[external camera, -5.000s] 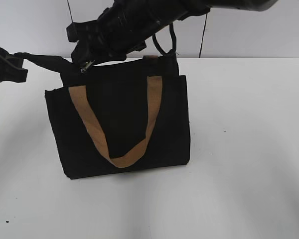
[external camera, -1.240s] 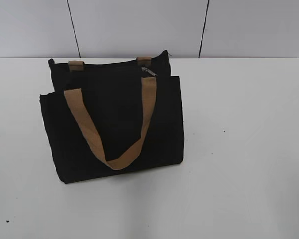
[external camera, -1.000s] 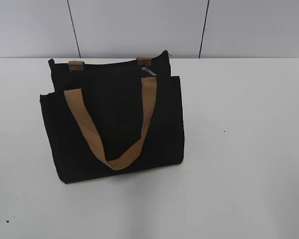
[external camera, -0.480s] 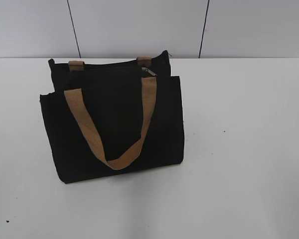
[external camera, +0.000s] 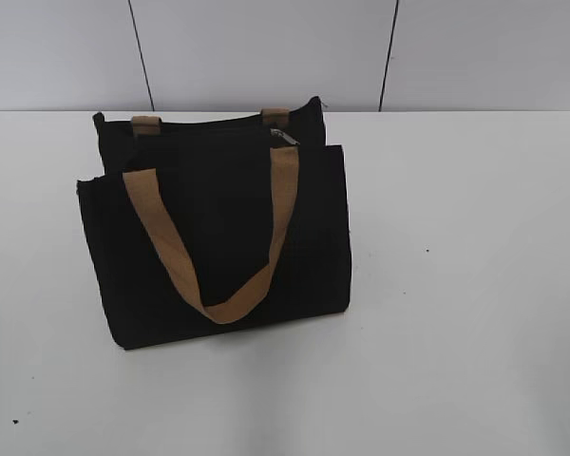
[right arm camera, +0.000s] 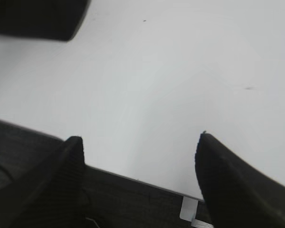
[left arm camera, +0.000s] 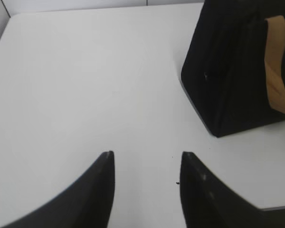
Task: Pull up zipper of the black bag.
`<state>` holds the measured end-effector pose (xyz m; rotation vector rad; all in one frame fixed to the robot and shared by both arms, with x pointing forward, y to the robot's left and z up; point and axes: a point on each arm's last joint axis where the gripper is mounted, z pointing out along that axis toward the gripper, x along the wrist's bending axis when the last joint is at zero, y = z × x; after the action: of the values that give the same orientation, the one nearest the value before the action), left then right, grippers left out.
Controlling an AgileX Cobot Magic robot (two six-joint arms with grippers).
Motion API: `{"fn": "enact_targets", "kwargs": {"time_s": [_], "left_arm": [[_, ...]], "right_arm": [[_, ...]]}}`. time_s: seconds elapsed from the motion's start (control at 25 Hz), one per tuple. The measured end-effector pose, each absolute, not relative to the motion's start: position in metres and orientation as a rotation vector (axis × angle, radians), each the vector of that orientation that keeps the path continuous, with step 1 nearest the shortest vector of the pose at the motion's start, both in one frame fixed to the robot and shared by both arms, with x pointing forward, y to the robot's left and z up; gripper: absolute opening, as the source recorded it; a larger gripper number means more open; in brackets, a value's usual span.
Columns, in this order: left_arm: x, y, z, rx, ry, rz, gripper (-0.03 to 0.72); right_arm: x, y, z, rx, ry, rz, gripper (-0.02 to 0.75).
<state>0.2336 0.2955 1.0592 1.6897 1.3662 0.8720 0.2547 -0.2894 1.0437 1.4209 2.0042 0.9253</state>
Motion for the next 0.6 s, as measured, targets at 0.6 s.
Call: {"fn": "enact_targets", "kwargs": {"time_s": [0.6], "left_arm": [[0.229, 0.295, 1.059, 1.619, 1.423, 0.941, 0.251]], "right_arm": [[0.233, -0.293, 1.045, 1.499, 1.673, 0.937, 0.557]]}}
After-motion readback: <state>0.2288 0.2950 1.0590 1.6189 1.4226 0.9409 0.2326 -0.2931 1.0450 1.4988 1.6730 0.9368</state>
